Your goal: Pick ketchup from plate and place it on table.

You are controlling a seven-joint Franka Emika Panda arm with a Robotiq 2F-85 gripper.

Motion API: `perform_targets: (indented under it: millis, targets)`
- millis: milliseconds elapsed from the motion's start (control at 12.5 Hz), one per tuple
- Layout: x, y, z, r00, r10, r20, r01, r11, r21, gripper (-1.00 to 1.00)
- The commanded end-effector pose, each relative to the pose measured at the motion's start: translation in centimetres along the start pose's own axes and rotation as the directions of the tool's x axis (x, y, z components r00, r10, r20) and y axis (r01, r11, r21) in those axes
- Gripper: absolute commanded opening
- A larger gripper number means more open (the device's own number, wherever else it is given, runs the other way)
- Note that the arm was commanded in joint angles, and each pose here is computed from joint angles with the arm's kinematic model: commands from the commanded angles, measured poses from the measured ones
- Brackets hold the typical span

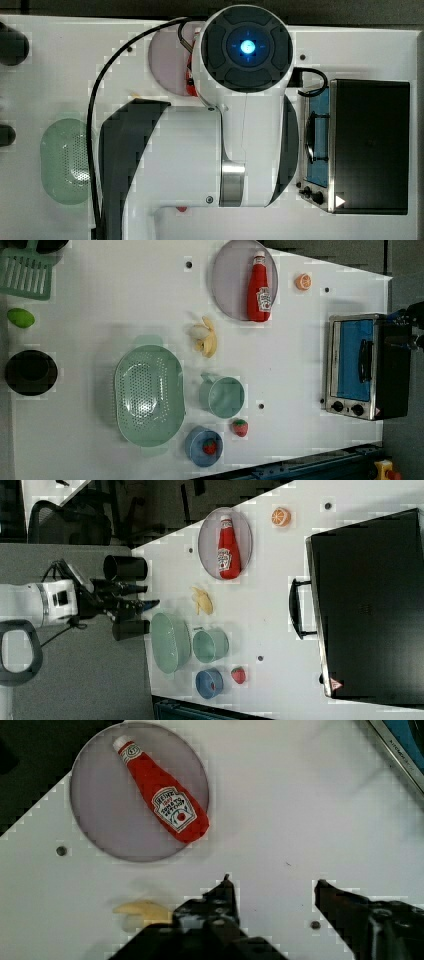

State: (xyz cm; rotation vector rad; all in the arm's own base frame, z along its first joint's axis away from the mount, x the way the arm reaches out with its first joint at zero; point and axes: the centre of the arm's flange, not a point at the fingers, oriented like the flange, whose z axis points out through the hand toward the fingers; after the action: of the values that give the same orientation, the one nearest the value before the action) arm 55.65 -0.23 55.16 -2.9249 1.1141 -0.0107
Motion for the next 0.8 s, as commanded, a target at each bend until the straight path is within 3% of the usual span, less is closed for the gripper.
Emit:
perform_targets:
  millis: [80,240,800]
  targets:
    - [-5.6,7.2,-4.2,0.993,0.116,0.010,-0.116,0.993,-0.035,0.59]
    - [-5.5,7.0,-3.9,0.993,0.115,0.013,-0.114,0.993,-0.036,0.99]
    - [-2.7,1.8,3.9,0.997,0.061,0.044,-0.058,0.997,-0.054,1.00]
